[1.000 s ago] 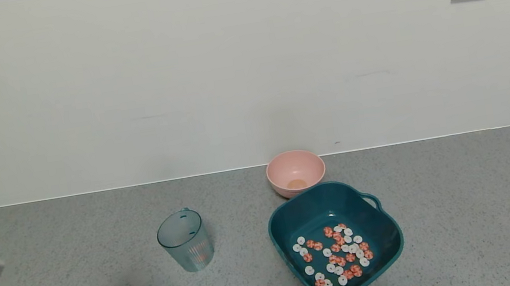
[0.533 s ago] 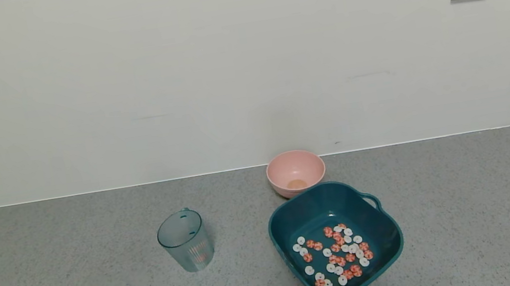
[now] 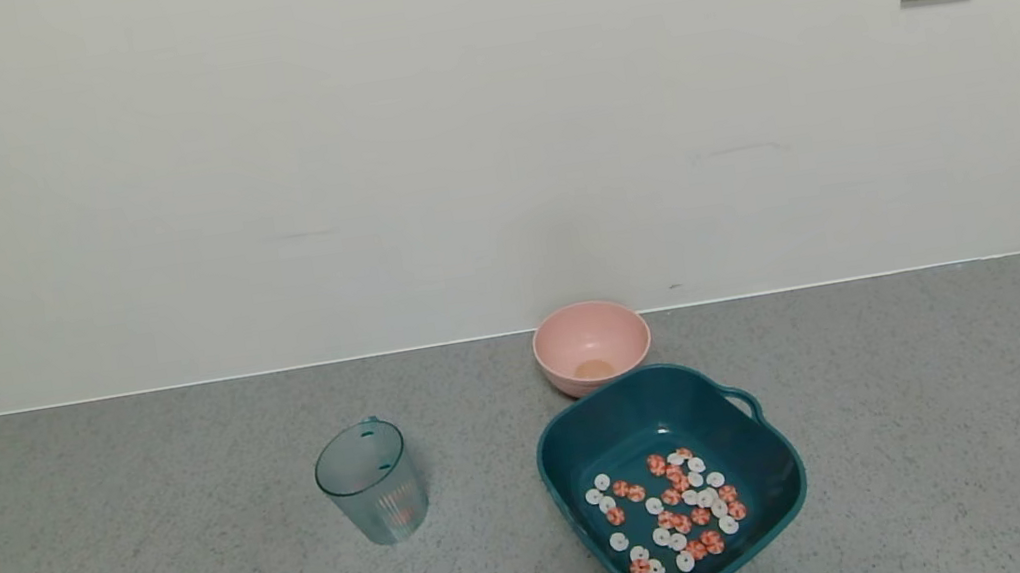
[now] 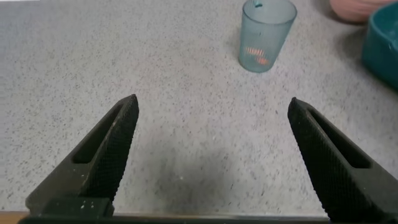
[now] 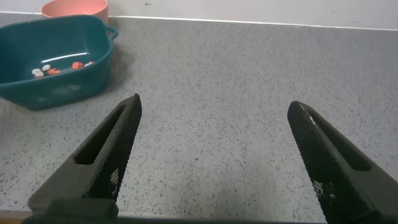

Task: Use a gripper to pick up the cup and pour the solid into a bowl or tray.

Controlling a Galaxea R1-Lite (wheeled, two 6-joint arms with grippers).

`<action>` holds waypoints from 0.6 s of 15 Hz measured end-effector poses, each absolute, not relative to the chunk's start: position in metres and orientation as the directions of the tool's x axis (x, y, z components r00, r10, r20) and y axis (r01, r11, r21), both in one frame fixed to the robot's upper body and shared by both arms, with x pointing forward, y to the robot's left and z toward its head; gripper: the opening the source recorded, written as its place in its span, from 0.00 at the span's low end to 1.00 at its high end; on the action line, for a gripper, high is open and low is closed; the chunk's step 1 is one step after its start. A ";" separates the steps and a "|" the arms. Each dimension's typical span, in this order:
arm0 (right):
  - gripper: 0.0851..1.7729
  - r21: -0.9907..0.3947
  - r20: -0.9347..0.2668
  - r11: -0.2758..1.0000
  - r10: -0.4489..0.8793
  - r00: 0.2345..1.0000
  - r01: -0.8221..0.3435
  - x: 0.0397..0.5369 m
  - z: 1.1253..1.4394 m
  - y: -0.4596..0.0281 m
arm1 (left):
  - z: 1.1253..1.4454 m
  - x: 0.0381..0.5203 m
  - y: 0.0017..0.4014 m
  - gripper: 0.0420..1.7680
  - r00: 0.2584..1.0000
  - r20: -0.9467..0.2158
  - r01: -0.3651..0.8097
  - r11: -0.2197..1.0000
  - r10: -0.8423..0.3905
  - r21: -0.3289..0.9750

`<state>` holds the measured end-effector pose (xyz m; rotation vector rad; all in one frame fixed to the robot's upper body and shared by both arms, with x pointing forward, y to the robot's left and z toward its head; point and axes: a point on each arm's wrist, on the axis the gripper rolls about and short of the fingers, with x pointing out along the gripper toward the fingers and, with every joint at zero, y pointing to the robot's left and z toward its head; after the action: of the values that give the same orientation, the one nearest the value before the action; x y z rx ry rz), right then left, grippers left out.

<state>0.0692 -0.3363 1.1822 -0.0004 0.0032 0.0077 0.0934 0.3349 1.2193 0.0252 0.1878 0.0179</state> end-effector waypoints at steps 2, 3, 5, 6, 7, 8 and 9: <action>0.96 0.000 -0.003 1.000 0.007 1.000 -0.007 0.069 1.182 -0.336 | 1.214 0.084 0.334 0.97 0.991 -0.129 0.023 0.999 -0.018 0.040; 0.96 0.000 -0.004 1.000 0.007 1.000 -0.007 0.069 1.182 -0.336 | 1.210 0.078 0.333 0.97 0.995 -0.098 0.042 0.997 -0.036 0.060; 0.96 0.000 -0.003 1.000 0.007 1.000 -0.007 0.069 1.182 -0.336 | 1.196 0.070 0.333 0.97 0.995 -0.084 0.059 0.990 -0.048 0.125; 0.96 0.000 -0.003 1.000 0.008 1.000 -0.008 0.069 1.182 -0.336 | 1.193 0.068 0.333 0.97 0.997 -0.066 0.055 0.990 -0.047 0.128; 0.96 0.000 -0.003 1.000 0.007 1.000 -0.007 0.069 1.182 -0.336 | 1.191 0.067 0.332 0.97 0.998 -0.052 0.052 0.990 -0.046 0.128; 0.96 0.000 -0.003 1.000 0.007 1.000 -0.007 0.069 1.182 -0.336 | 1.189 0.067 0.332 0.97 0.998 -0.040 0.050 0.991 -0.046 0.127; 0.96 0.000 -0.003 1.000 0.007 1.000 -0.007 0.069 1.182 -0.336 | 1.187 0.067 0.332 0.97 0.998 -0.025 0.052 0.992 -0.049 0.116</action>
<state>0.0692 -0.3363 1.1822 0.0000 0.0032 0.0072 0.0674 0.3324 1.1872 0.1166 0.0224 -0.0506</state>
